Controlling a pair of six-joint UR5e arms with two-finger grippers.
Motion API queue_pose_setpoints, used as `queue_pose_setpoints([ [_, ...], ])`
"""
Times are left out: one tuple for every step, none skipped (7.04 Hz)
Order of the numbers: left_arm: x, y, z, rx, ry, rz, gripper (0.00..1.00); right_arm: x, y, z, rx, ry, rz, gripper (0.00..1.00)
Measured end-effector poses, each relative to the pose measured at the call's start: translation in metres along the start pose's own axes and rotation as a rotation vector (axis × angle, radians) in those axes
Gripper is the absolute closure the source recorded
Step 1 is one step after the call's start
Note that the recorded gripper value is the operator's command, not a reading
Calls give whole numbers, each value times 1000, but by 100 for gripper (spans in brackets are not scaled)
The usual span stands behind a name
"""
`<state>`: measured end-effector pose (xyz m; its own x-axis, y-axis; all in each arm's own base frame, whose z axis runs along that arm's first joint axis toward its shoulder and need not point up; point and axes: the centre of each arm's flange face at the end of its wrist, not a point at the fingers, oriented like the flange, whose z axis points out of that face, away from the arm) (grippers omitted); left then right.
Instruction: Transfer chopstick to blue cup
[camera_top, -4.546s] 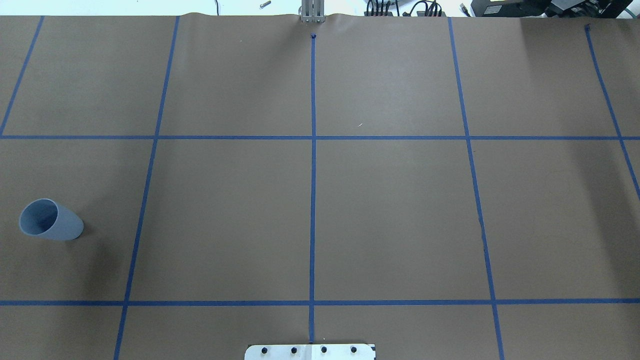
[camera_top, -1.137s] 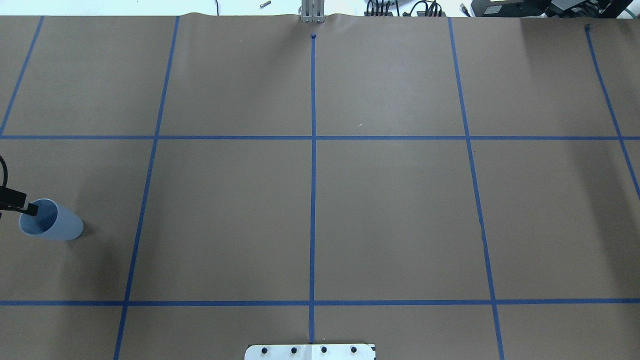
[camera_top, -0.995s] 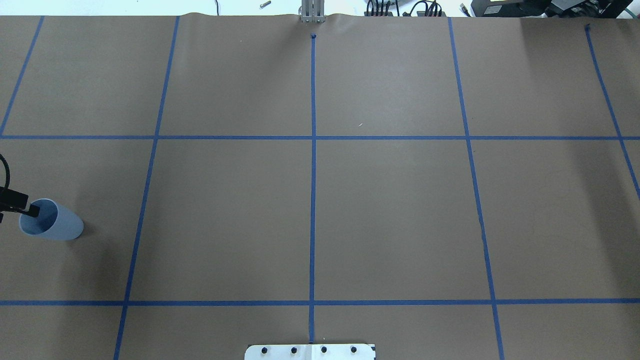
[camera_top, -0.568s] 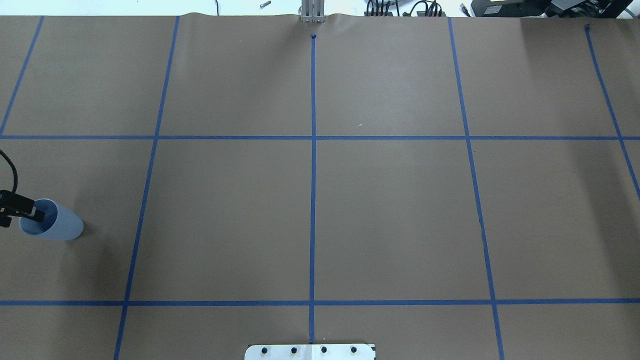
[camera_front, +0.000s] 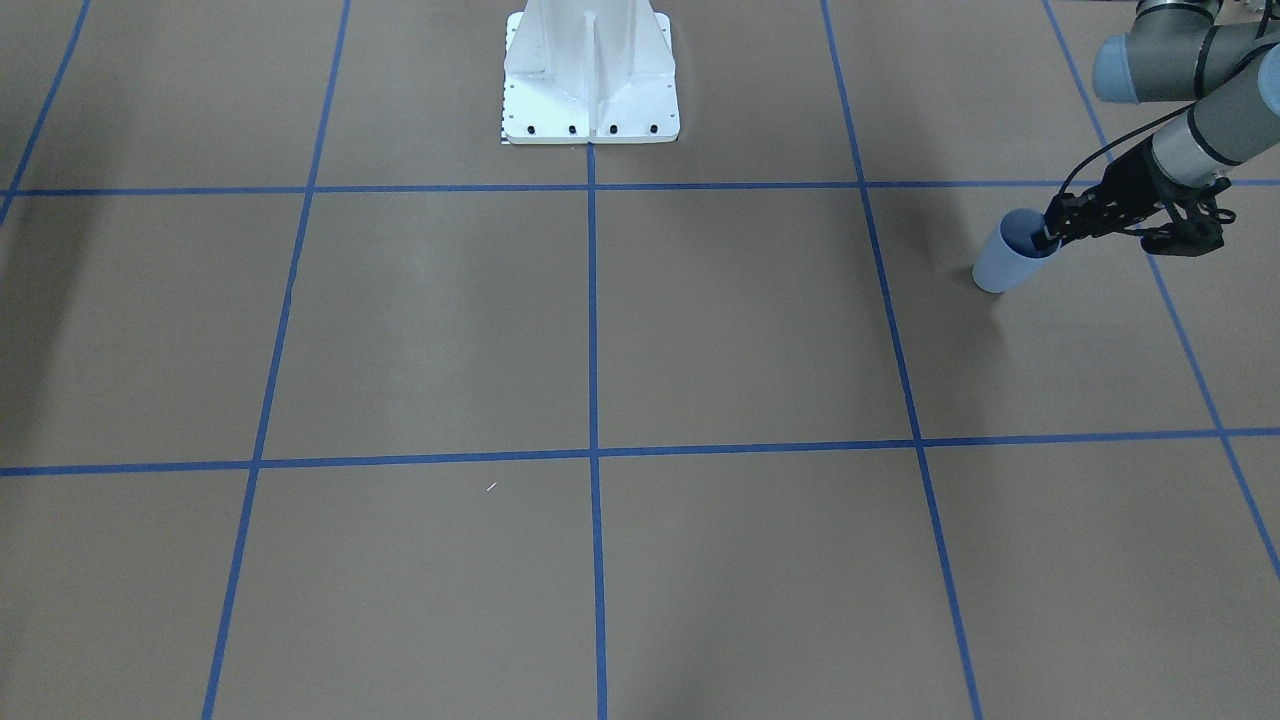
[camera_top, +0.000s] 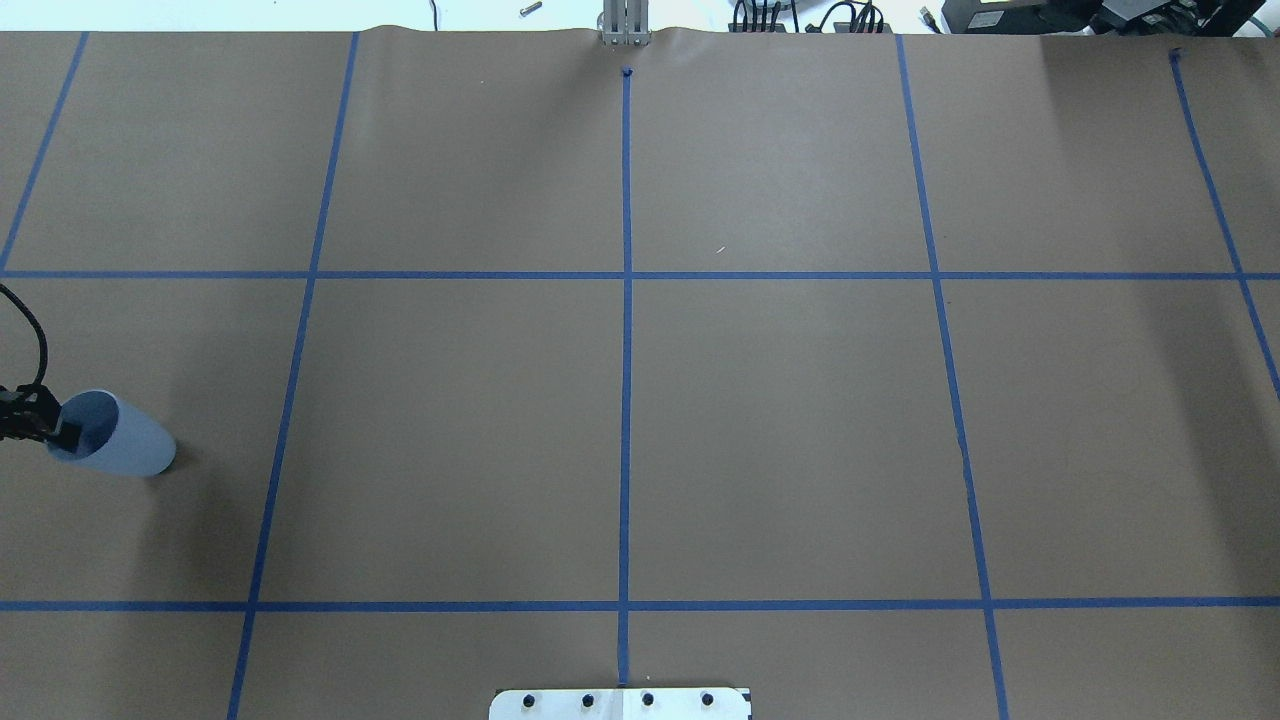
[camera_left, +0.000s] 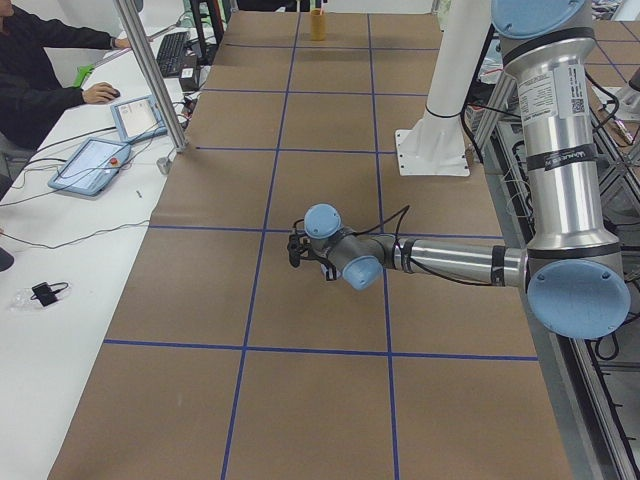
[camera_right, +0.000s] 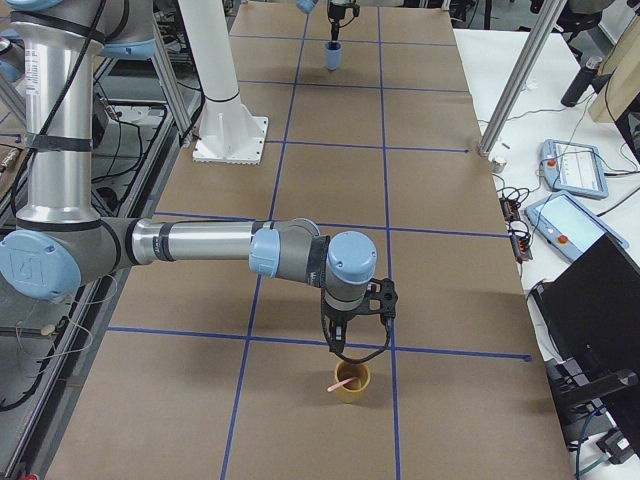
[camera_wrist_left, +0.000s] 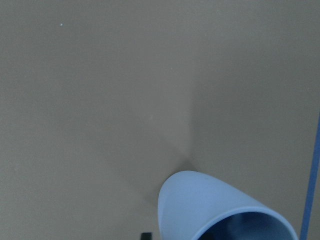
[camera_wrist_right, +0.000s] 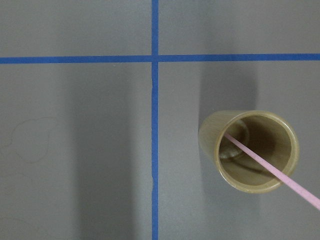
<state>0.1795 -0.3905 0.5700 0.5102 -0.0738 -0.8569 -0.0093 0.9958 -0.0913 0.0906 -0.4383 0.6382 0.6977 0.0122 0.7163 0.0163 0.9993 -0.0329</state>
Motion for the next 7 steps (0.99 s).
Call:
queue_pose_setpoints([
  [15,2,-11,3,26,-4,100,0,0,0,0,0,0,0],
  [34,5,-25,-6,69,-33,100,0,0,0,0,0,0,0],
  [66,-5,-39,-7,110,-85,100,1,0,1,-1,0,1,0],
  [124,-31,-47,-12,139,-147,100,1,0,1,-3,-1,3,0],
  [196,-58,-53,-26,142,-197,100,2,0,2,-5,-2,5,0],
  [276,-79,-54,-27,107,-233,100,3,-1,3,-8,-2,6,0],
  [355,-87,-48,-7,40,-249,100,4,-2,5,-11,-5,8,0],
])
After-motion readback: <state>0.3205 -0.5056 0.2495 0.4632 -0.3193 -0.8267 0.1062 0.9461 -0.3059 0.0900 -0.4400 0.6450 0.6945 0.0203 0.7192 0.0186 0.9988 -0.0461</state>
